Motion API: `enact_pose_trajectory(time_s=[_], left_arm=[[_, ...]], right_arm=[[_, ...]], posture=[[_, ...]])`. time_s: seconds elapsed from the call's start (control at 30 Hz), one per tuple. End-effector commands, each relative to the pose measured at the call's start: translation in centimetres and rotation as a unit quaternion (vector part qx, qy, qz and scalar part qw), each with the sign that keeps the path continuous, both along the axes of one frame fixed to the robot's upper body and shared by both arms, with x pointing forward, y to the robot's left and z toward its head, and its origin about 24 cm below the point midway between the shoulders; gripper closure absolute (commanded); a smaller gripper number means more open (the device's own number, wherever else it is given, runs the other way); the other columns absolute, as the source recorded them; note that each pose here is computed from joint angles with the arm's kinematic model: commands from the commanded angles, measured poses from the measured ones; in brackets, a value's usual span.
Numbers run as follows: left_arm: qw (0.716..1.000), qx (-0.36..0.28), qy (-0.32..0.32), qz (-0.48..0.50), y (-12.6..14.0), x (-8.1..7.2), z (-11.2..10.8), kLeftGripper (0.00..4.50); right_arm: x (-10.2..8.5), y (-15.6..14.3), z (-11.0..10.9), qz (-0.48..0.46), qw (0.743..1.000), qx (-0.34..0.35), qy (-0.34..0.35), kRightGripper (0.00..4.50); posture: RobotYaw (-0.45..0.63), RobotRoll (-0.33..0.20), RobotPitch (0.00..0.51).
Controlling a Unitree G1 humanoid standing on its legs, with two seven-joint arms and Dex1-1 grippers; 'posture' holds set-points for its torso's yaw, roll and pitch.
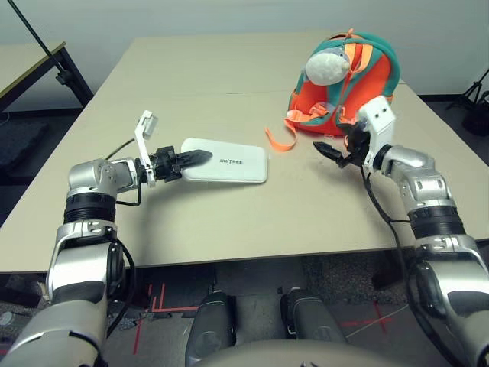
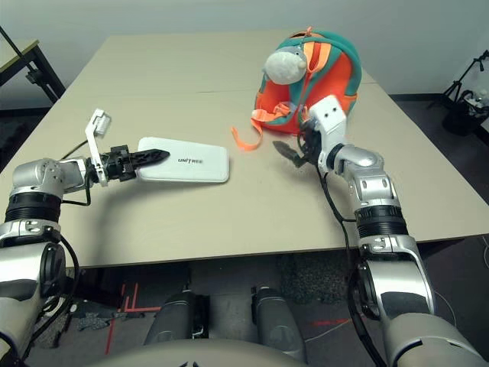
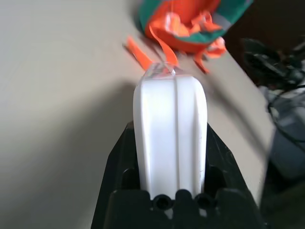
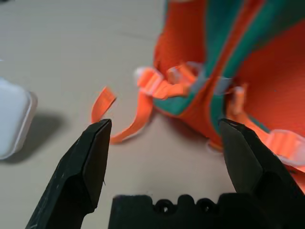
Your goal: Put the pencil case into the backpack and zip it.
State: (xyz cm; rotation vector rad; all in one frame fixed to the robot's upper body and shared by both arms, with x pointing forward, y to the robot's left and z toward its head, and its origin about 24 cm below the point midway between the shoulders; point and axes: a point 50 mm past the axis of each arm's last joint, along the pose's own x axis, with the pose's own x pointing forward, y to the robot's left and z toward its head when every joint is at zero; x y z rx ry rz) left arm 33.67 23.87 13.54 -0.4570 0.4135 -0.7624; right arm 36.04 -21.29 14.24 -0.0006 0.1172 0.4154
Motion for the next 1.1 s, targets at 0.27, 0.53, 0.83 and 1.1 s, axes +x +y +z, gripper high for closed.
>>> enact_pose_trajectory(time_s=[0.27, 0.53, 0.83, 1.1], left_arm=[[0.988, 0.032, -0.144, 0.054, -1.3, 0.6, 3.2, 3.15], [0.985, 0.039, -0.158, 0.054, -1.8, 0.1, 3.3, 3.15], [0.985, 0.038, -0.159, 0.060, -1.8, -0.2, 3.3, 3.15], [0.983, 0.045, -0.166, 0.064, -1.6, -0.3, 3.6, 3.15]], right_arm=[[2.9, -0.2, 2.0, -0.137, 0.989, 0.057, -0.014, 0.00], [5.1, 1.7, 1.3, -0.160, 0.985, 0.059, -0.009, 0.00], [5.8, 3.2, 0.8, -0.155, 0.986, 0.068, -0.002, 0.55], [5.7, 2.8, 0.6, -0.152, 0.987, 0.046, -0.013, 3.66]], posture=[[-0.06, 0.000, 0.012], [-0.04, 0.000, 0.005], [-0.02, 0.000, 0.006], [-0.02, 0.000, 0.007]])
